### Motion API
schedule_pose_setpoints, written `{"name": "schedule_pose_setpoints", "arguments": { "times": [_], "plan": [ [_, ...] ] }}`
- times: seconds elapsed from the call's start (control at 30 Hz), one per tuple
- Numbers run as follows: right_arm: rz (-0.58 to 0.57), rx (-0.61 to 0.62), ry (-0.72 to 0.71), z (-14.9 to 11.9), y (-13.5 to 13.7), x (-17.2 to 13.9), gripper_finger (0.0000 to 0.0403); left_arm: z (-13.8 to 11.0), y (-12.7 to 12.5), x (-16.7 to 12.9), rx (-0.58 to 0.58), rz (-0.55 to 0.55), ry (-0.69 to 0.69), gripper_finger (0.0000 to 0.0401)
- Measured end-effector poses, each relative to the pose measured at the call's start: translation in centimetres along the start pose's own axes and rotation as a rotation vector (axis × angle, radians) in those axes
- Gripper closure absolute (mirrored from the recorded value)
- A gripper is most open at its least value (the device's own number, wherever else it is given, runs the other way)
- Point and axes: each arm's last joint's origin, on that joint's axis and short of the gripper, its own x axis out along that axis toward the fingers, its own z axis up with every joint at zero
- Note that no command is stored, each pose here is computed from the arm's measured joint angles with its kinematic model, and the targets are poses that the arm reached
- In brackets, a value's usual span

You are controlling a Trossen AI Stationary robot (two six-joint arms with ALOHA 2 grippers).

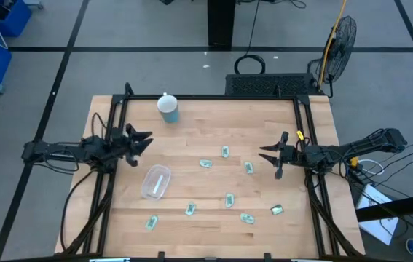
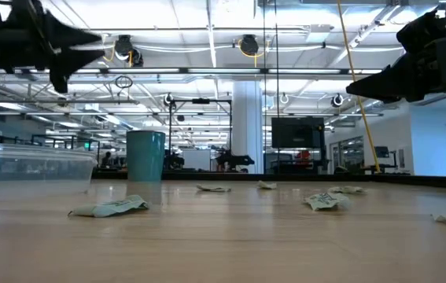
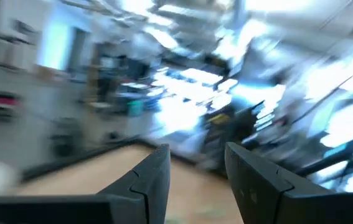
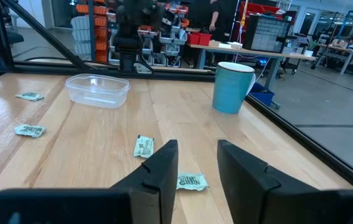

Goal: Pick and place Stevia / Truvia into bins
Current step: Put the stevia packet into the transparent container

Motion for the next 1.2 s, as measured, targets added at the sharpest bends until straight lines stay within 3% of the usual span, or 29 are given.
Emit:
{"name": "schedule_pose_setpoints", "arguments": {
  "times": [0.17, 0.3, 0.4, 0.57, 0.7, 0.87, 1.0, 1.2],
  "plan": [
    [0.0, 0.0, 0.0, 0.0, 0.0, 0.0, 0.0298, 0.9, -1.0, -0.2, -0.345, -0.287, 0.005, 0.0242],
    [0.0, 0.0, 0.0, 0.0, 0.0, 0.0, 0.0298, 0.8, -1.8, -0.5, -0.509, -0.513, 0.144, 0.0242],
    [0.0, 0.0, 0.0, 0.0, 0.0, 0.0, 0.0298, 0.8, -2.0, -0.6, -0.579, -0.554, 0.176, 0.0242],
    [0.0, 0.0, 0.0, 0.0, 0.0, 0.0, 0.0298, 1.7, -2.3, -0.6, -0.456, -0.544, 0.071, 0.0242],
    [0.0, 0.0, 0.0, 0.0, 0.0, 0.0, 0.0298, 4.5, -3.4, -0.2, -0.339, -0.56, 0.043, 0.0242],
    [0.0, 0.0, 0.0, 0.0, 0.0, 0.0, 0.0298, 8.4, -5.2, 1.1, -0.186, -0.428, 0.258, 0.0242],
    [0.0, 0.0, 0.0, 0.0, 0.0, 0.0, 0.0298, 9.2, -6.5, 3.1, -0.098, -0.279, 0.463, 0.0242],
    [0.0, 0.0, 0.0, 0.0, 0.0, 0.0, 0.0298, 8.4, -9.3, 6.0, -0.001, -0.319, 0.65, 0.0242]
  ]
}}
